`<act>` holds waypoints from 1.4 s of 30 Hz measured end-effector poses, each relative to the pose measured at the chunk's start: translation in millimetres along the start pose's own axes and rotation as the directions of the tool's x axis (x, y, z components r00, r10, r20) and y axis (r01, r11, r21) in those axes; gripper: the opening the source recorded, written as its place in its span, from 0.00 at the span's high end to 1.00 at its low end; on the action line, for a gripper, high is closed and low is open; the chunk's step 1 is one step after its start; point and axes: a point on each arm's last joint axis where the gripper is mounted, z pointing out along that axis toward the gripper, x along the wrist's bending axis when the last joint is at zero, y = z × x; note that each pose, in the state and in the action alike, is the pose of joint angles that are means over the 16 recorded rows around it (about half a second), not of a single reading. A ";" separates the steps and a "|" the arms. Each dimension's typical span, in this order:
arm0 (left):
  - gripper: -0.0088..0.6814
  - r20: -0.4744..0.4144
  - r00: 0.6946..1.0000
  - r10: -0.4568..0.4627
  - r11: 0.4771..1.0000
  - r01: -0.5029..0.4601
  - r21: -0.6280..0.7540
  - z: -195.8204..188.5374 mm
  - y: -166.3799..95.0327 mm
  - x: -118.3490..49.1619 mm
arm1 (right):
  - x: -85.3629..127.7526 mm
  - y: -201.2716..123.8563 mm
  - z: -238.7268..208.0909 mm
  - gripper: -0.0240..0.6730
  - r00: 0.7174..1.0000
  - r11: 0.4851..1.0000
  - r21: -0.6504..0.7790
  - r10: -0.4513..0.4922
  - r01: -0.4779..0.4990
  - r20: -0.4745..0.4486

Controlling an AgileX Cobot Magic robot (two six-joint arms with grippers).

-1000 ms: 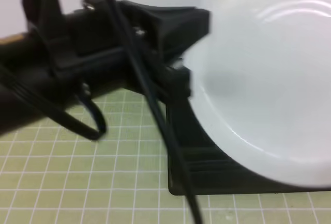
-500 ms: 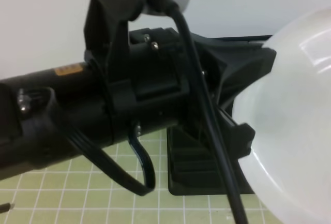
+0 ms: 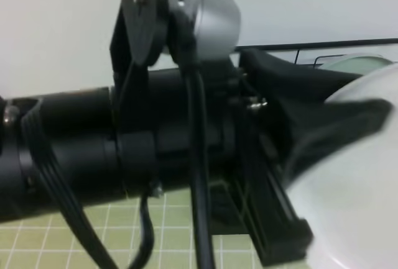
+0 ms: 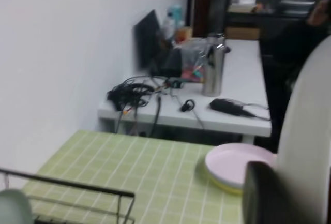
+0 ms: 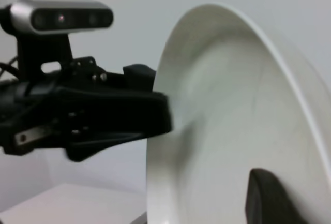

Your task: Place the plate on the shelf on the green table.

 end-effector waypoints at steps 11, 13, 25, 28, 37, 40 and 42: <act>0.31 0.025 0.999 0.048 0.997 -0.047 -0.063 -5.8 8.7 -5.4 | -7.1 22.0 -2.0 0.97 0.952 0.958 -0.091 -0.253 0.271 0.173; 0.31 0.004 0.998 0.060 0.996 -0.060 -0.074 -9.4 11.6 -5.3 | -8.4 30.4 -2.0 0.97 0.928 0.940 -0.105 -0.297 0.326 0.223; 0.77 -0.264 0.954 0.146 0.968 -0.193 -0.163 -56.3 37.3 -2.9 | -13.7 85.1 42.1 0.97 0.760 0.784 0.073 -0.616 0.616 0.209; 0.88 -0.360 0.921 0.145 0.962 -0.217 -0.167 -70.9 35.5 0.4 | -18.0 93.9 65.9 0.97 0.718 0.715 0.187 -0.693 0.673 0.066; 0.98 -0.705 0.703 0.100 0.980 -0.193 -0.053 -109.7 -8.9 26.1 | -56.8 118.0 127.8 0.97 0.573 0.368 0.502 -0.743 0.782 -0.347; 0.99 -0.792 0.602 0.105 0.990 -0.140 0.025 -121.1 -31.8 34.7 | -73.6 125.9 145.4 0.97 0.530 0.266 0.541 -0.736 0.798 -0.420; 0.99 -0.833 0.540 0.120 0.992 -0.100 0.078 -127.8 -45.9 39.1 | -84.5 129.0 156.9 0.97 0.505 0.216 0.547 -0.732 0.809 -0.457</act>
